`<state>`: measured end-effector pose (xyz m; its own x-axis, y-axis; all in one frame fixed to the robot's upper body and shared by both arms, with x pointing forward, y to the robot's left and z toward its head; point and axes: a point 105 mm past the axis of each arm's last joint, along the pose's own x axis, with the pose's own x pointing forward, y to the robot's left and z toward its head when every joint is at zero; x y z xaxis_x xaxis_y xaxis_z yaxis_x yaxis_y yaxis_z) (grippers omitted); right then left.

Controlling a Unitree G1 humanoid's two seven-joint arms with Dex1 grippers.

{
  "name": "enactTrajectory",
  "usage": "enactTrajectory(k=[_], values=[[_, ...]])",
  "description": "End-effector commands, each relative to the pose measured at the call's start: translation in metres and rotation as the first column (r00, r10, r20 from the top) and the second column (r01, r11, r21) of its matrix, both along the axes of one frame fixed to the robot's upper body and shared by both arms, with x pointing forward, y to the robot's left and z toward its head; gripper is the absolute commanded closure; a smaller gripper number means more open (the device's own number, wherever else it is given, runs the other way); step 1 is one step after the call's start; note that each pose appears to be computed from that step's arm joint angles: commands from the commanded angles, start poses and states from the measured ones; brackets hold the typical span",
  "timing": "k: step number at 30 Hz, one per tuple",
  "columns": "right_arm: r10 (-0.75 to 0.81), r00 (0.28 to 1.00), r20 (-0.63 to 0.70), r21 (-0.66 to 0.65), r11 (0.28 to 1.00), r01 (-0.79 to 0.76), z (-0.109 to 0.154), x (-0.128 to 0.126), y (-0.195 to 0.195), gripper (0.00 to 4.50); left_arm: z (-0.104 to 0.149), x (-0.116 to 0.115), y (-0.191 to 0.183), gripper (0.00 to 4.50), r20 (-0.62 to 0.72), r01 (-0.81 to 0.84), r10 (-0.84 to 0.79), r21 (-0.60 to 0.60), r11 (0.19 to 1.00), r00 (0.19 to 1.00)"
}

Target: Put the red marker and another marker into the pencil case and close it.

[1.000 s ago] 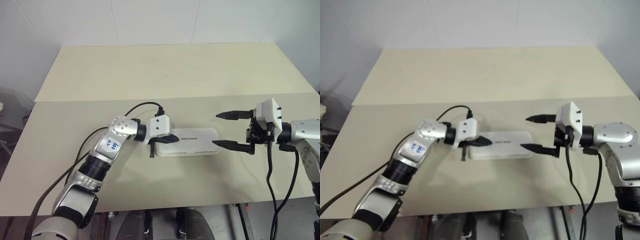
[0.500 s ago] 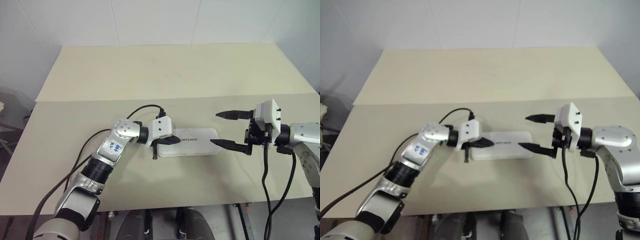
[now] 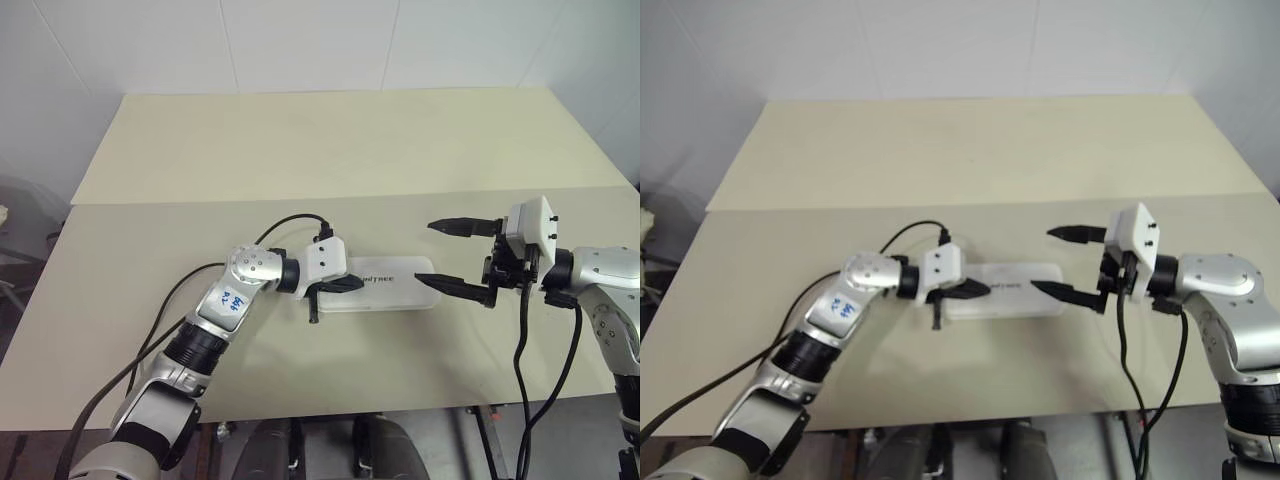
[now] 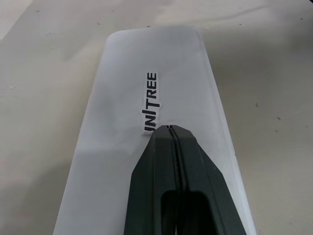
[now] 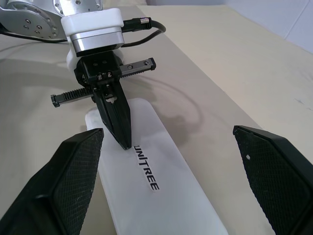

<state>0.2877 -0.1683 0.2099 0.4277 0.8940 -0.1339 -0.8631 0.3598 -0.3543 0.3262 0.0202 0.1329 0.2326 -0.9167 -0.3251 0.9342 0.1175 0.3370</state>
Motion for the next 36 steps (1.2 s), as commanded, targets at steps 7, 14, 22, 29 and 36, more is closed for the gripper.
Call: enactTrajectory(k=[7, 14, 22, 29, 36], values=[[0.014, 0.999, 0.047, 0.006, 1.0, -0.015, 0.007, 0.007, 0.0, 0.0, 0.041, 0.001, 0.032, 4.47, -0.028, -0.17, 0.17, -0.323, 0.931, 0.985], [-0.032, 0.999, 0.04, 0.015, 0.999, 0.031, -0.001, 0.016, -0.011, 0.0, 0.045, -0.021, 0.079, 4.3, 0.002, -0.156, 0.168, -0.358, 0.92, 0.986], [-0.153, 0.988, 0.026, 0.042, 0.987, 0.152, -0.015, 0.016, -0.034, 0.0, 0.052, -0.031, 0.115, 1.79, 0.08, -0.186, 0.236, -0.398, 0.898, 0.969], [-0.206, 0.978, 0.021, 0.063, 0.977, 0.205, -0.022, 0.008, -0.047, 0.0, 0.056, -0.041, 0.134, 0.04, 0.061, -0.207, 0.26, -0.445, 0.871, 0.964], [-0.178, 0.983, 0.039, 0.01, 0.984, 0.178, -0.023, 0.001, -0.052, 0.0, 0.058, -0.037, 0.126, 0.04, 0.034, -0.197, 0.237, -0.451, 0.871, 0.971]])
